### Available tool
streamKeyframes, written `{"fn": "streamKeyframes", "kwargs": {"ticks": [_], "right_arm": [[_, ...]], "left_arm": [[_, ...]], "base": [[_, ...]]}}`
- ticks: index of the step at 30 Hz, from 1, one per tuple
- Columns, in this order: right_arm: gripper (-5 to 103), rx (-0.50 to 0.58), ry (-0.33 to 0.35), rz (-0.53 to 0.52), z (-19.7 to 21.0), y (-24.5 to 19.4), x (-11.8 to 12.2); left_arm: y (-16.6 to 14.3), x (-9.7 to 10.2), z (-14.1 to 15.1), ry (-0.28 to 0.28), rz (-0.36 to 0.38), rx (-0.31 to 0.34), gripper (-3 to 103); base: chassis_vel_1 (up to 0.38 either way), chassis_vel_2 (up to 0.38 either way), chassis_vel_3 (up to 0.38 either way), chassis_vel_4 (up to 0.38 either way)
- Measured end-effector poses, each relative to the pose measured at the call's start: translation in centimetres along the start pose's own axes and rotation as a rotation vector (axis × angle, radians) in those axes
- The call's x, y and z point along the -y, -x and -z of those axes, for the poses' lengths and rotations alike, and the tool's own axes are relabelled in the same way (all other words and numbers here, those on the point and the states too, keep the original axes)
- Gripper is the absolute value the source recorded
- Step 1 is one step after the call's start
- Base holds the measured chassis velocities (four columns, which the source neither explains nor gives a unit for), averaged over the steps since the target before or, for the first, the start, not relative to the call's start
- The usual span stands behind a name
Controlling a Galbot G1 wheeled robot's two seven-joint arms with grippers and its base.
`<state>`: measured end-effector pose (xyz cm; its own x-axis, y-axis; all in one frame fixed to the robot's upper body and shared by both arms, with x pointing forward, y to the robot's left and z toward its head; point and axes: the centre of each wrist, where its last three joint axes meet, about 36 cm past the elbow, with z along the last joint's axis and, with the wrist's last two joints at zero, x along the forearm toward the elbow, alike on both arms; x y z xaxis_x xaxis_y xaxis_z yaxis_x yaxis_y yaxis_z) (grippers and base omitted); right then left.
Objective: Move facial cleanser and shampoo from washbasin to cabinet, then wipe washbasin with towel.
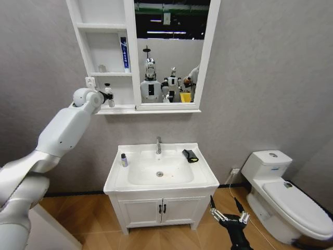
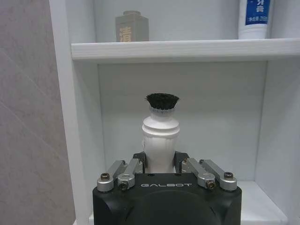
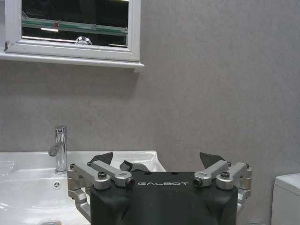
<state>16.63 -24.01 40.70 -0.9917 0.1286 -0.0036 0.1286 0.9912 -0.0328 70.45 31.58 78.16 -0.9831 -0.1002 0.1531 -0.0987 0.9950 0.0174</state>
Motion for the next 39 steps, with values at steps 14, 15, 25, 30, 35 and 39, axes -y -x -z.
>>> {"fn": "streamKeyframes", "kwargs": {"ticks": [14,15,25,30,35,39], "right_arm": [[100,-0.001,-0.003,-0.002,-0.1,0.1,0.3],[100,-0.001,-0.003,-0.002,-0.1,0.1,0.3],[100,0.002,-0.005,-0.012,-0.1,0.0,0.3],[100,0.004,-0.006,-0.013,-0.1,0.0,0.3],[100,0.004,-0.006,-0.010,-0.1,0.0,0.3],[100,-0.001,-0.007,-0.003,-0.3,0.0,0.1]], "left_arm": [[3.6,-0.3,0.2,0.024,0.048,0.002,28],[3.6,-0.3,0.2,0.024,0.048,0.002,28],[3.4,-0.3,-1.3,0.038,0.038,-0.005,63],[1.0,-1.3,-2.4,0.040,0.016,0.030,80],[-1.7,-3.4,-3.8,0.054,0.017,0.041,95],[-6.5,-5.6,-5.8,0.054,0.007,0.047,100]], "base": [[0.000,0.000,0.000,0.000],[0.000,0.000,0.000,0.000],[0.000,0.000,0.000,0.000],[0.000,0.000,0.000,0.000],[0.000,0.000,0.000,0.000],[0.000,0.000,0.000,0.000]]}}
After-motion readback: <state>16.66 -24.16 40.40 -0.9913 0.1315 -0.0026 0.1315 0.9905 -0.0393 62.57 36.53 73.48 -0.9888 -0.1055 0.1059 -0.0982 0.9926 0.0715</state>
